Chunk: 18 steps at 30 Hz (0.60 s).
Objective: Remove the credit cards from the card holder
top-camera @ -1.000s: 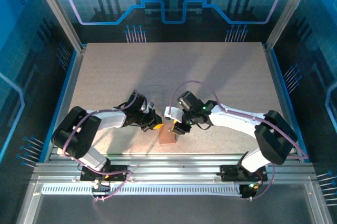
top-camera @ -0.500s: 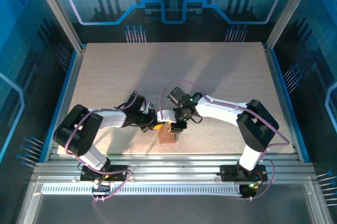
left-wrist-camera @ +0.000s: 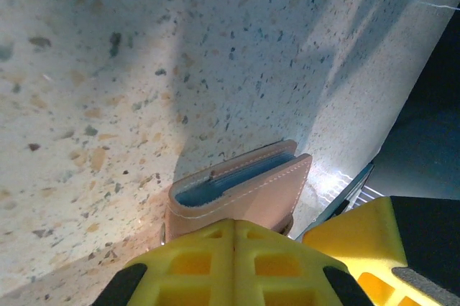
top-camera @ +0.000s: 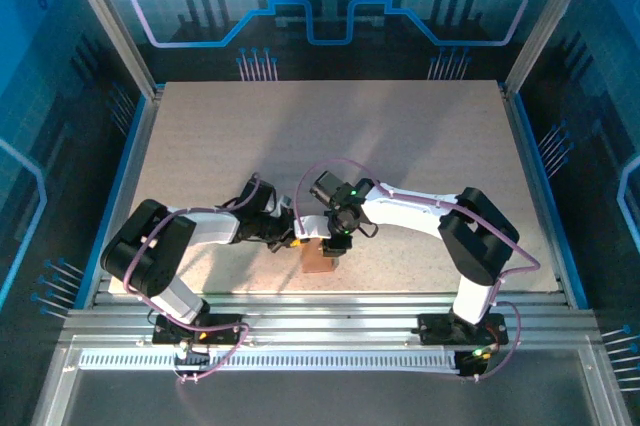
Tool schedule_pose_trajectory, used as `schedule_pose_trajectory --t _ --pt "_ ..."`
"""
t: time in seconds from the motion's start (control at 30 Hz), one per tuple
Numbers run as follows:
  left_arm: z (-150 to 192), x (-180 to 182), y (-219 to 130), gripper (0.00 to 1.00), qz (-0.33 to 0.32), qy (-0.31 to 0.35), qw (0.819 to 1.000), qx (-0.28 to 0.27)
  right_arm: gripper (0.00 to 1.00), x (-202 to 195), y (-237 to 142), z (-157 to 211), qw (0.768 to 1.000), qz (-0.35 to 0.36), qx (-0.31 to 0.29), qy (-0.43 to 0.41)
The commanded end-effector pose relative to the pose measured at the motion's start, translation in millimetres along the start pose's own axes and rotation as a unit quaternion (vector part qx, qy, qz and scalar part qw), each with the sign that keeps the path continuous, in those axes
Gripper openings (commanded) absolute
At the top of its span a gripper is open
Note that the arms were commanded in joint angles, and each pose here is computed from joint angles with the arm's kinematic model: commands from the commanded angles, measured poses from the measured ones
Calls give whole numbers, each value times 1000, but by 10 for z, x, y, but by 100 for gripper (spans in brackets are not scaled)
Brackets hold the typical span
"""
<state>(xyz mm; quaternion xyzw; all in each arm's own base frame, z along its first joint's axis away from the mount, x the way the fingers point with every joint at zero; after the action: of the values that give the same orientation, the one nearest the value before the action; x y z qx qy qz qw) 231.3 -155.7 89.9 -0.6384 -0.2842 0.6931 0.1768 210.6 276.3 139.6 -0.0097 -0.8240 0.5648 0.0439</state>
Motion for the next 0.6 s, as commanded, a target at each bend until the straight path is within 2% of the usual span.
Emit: schedule_pose_trajectory --t 0.0,0.57 --pt "84 103 4 4 -4 -26 1000 16 38 41 31 -39 1000 -6 14 -1" --pt "130 158 15 4 -2 -29 999 17 42 82 156 -56 1000 2 31 5"
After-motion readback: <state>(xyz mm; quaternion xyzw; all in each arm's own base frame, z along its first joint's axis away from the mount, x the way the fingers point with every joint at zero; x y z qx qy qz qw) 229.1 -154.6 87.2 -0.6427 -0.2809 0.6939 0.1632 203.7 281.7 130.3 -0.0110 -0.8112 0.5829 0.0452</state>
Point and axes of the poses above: each hand's point on the last joint's axis, 136 mm out from that joint toward the fingers, its own y axis out along the fingers, its own x axis along the line the jaws close on, z = x × y, the point moved 10 cm from there along -y, back along the fingers, and after that the axes turned 10 degrees about y, right-handed, at the moved point
